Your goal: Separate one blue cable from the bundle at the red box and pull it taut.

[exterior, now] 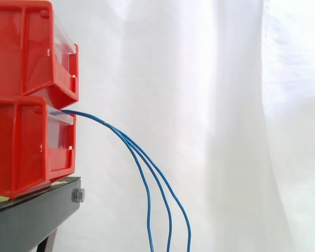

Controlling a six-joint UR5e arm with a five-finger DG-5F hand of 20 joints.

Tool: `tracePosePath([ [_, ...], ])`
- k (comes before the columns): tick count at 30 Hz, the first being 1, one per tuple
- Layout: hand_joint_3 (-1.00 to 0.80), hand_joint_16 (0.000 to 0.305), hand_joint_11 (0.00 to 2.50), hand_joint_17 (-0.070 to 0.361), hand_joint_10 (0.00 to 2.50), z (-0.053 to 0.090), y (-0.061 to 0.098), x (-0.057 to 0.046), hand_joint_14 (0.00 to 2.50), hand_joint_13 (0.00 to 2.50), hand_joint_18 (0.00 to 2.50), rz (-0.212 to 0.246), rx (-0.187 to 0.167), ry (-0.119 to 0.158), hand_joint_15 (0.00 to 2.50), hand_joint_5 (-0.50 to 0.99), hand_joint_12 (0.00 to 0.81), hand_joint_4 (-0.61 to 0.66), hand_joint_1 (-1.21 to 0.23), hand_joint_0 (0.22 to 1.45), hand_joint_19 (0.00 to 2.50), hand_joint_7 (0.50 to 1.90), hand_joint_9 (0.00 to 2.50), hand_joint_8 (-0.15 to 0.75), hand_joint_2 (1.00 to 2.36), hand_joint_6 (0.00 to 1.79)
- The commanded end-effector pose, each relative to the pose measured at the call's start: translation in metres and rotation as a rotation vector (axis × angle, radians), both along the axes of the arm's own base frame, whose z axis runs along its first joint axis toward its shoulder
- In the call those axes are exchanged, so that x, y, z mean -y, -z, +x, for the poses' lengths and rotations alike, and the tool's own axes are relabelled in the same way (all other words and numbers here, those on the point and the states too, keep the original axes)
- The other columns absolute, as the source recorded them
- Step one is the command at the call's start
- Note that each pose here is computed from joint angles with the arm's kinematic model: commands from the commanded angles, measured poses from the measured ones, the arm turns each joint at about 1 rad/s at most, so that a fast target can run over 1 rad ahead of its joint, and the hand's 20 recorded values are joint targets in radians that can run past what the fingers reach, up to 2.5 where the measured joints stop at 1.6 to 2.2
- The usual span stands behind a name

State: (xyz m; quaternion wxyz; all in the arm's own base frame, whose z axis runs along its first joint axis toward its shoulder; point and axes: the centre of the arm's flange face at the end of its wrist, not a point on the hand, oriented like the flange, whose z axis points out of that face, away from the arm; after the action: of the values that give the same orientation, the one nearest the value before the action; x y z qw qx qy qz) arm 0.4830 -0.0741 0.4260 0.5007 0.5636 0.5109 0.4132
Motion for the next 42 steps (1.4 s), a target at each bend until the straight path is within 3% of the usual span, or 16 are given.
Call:
tracePosePath([
  [1, -0.50, 0.057, 0.41, 0.129, 0.01, 0.000, 0.000, 0.000, 0.01, 0.35, 0.18, -0.001, 0.001, 0.001, 0.30, -0.20, 0.375, 0.14, -0.71, 0.47, 0.52, 0.83, 0.47, 0.272, 1.00, 0.50],
  [18, -0.50, 0.054, 0.42, 0.121, 0.01, 0.000, 0.001, 0.000, 0.01, 0.50, 0.31, 0.001, -0.002, -0.003, 0.33, -0.20, 0.367, 0.15, -0.71, 0.44, 0.50, 0.84, 0.57, 0.286, 1.00, 0.50],
  [25, -0.50, 0.053, 0.43, 0.119, 0.01, 0.004, 0.003, -0.003, 0.01, 0.55, 0.36, -0.034, 0.004, -0.009, 0.35, -0.18, 0.367, 0.16, -0.68, 0.45, 0.51, 0.83, 0.62, 0.298, 1.00, 0.50],
  [28, -0.50, 0.052, 0.43, 0.118, 0.01, 0.011, 0.002, -0.002, 0.01, 0.56, 0.37, -0.052, 0.036, 0.013, 0.36, -0.18, 0.365, 0.17, -0.68, 0.45, 0.52, 0.84, 0.62, 0.296, 1.00, 0.50],
  [34, -0.50, 0.052, 0.45, 0.117, 0.01, 0.036, 0.030, -0.003, 0.01, 0.57, 0.38, -0.056, 0.046, 0.054, 0.36, -0.18, 0.364, 0.17, -0.68, 0.45, 0.53, 0.83, 0.64, 0.300, 1.00, 0.50],
  [36, -0.50, 0.052, 0.44, 0.116, 0.01, 0.040, 0.029, -0.002, 0.01, 0.57, 0.39, -0.057, 0.070, 0.071, 0.37, -0.18, 0.363, 0.17, -0.68, 0.45, 0.52, 0.83, 0.64, 0.301, 1.00, 0.50],
  [37, -0.50, 0.051, 0.44, 0.115, 0.01, 0.043, 0.028, -0.001, 0.01, 0.57, 0.39, -0.055, 0.098, 0.098, 0.37, -0.18, 0.363, 0.17, -0.68, 0.46, 0.53, 0.84, 0.64, 0.300, 1.00, 0.50],
  [38, -0.50, 0.051, 0.45, 0.115, 0.01, 0.043, 0.028, -0.001, 0.01, 0.57, 0.39, -0.055, 0.098, 0.098, 0.37, -0.18, 0.363, 0.17, -0.68, 0.46, 0.53, 0.84, 0.64, 0.299, 1.00, 0.50],
  [40, -0.50, 0.051, 0.45, 0.114, 0.01, 0.051, 0.028, 0.002, 0.01, 0.58, 0.39, -0.046, 0.148, 0.149, 0.38, -0.18, 0.361, 0.17, -0.68, 0.46, 0.52, 0.84, 0.65, 0.299, 1.00, 0.50],
  [42, -0.50, 0.051, 0.44, 0.114, 0.01, 0.057, 0.033, 0.002, 0.01, 0.58, 0.39, -0.043, 0.165, 0.165, 0.37, -0.18, 0.362, 0.17, -0.69, 0.46, 0.53, 0.84, 0.65, 0.299, 1.00, 0.50],
])
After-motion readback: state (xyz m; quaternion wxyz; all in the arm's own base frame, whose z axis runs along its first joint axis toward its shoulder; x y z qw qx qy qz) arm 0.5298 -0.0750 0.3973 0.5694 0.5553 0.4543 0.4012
